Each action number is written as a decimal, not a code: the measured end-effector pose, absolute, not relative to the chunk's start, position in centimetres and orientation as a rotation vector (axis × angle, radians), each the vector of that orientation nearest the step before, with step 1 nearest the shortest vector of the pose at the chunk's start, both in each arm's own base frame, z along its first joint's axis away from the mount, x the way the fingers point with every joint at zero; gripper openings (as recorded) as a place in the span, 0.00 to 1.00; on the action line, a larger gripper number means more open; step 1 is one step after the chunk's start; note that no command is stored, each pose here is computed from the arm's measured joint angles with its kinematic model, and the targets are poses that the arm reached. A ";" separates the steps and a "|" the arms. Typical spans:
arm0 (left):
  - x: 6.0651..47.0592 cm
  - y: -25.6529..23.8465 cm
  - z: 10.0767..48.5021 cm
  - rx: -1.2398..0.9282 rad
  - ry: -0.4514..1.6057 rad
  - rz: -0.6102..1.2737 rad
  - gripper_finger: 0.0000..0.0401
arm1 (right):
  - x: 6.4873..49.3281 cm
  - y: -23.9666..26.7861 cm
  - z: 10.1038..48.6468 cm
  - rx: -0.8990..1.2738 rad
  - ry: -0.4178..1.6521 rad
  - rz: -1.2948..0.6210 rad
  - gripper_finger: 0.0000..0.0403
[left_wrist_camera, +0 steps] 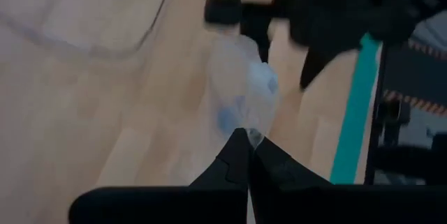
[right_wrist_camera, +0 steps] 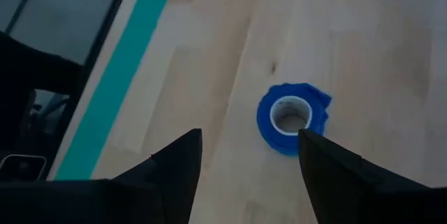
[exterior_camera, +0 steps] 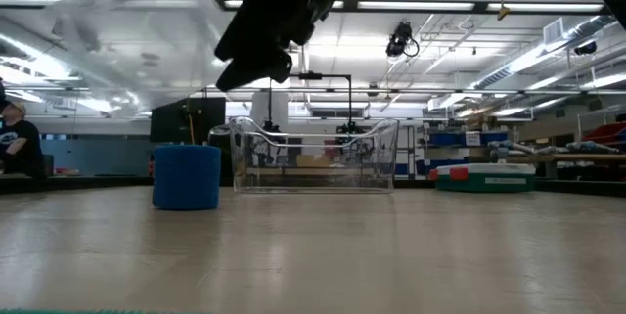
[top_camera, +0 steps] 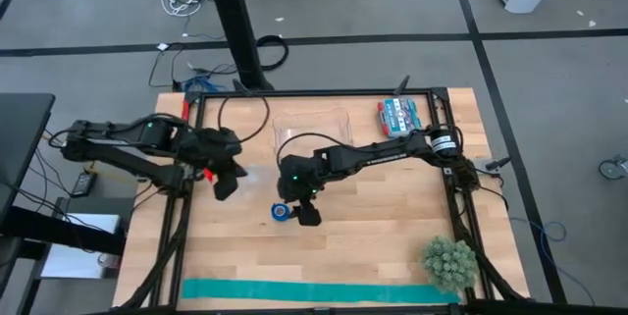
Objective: Roll bandage
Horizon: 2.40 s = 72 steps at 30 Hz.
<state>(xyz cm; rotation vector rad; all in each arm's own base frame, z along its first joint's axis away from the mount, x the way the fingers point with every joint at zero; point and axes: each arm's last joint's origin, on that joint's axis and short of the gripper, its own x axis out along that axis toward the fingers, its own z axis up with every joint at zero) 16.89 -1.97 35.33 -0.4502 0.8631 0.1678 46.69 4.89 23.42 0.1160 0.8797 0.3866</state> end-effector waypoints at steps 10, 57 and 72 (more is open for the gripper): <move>18.6 -3.7 34.1 -0.385 0.890 0.256 0.00 | 46.4 7.2 23.0 -0.030 0.872 0.487 0.55; 16.3 -8.1 24.8 -0.568 1.021 0.293 0.00 | 49.1 6.0 18.1 -0.037 0.826 0.495 0.54; 16.4 -8.1 24.9 -0.608 1.018 0.295 0.00 | 47.7 5.0 16.3 -0.087 1.056 0.390 0.49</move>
